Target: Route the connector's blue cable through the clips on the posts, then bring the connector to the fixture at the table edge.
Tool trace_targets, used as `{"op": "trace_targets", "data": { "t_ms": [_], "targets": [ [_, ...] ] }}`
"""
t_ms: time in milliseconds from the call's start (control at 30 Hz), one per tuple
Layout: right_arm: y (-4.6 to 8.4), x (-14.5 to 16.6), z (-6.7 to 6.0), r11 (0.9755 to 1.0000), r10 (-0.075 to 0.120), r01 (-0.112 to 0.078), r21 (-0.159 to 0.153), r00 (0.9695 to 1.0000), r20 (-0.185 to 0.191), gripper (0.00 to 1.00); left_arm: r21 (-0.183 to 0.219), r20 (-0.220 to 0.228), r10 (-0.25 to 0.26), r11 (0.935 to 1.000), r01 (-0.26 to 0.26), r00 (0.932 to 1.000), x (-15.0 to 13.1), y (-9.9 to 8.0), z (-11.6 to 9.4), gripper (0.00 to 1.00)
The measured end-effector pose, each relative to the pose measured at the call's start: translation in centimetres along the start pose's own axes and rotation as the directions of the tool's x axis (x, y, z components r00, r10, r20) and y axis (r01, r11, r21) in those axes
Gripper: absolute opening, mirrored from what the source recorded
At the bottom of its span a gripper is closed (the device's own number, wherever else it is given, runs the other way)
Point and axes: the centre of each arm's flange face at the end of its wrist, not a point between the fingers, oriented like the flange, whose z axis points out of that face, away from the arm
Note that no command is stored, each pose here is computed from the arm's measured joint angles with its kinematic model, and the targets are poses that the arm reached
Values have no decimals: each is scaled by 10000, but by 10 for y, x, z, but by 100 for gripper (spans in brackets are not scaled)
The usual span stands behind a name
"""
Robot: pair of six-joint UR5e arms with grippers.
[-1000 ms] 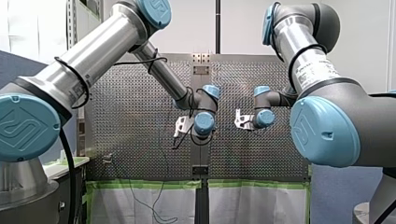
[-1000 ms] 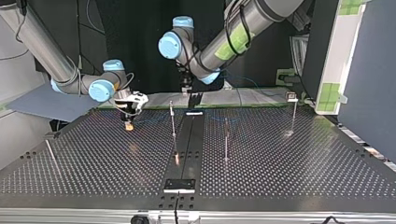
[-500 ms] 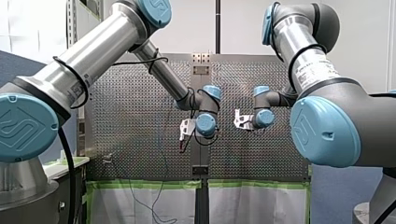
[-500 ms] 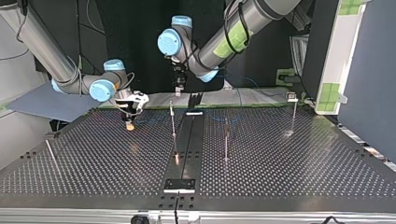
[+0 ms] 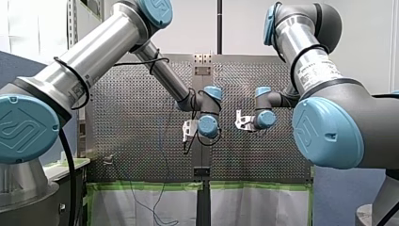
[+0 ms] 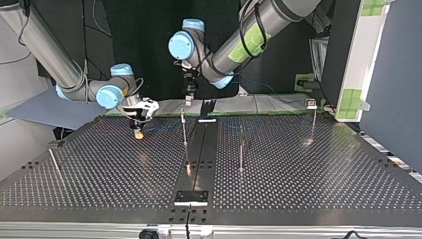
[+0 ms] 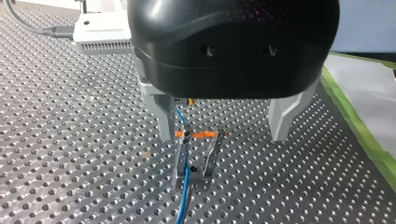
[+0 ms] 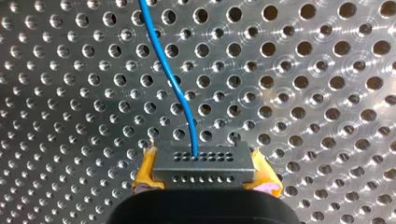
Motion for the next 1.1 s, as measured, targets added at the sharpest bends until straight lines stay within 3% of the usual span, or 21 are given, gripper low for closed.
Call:
{"op": "trace_targets", "data": {
  "t_ms": [500, 767, 967, 1100],
  "targets": [
    [-1, -1, -1, 10000, 5, -5, 6, 10000, 65, 0, -27, -7, -361, 9993, 361, 9993, 0, 1, 0, 100],
    [-1, -2, -2, 10000, 19, -19, 1, 9998, 203, 0, -39, 369, -541, 9985, 543, 9979, -14, -2, -26, 100],
    [-2, -3, -3, 10000, 34, -34, -5, 9995, 305, 0, 170, 796, -985, 9951, 975, 9919, -28, -1, -44, 100],
    [-1, -5, -5, 10000, 68, -67, -28, 9991, 422, 0, 418, 1053, -1476, 9887, 1439, 9834, -37, 1, -57, 100]
  ]
}}
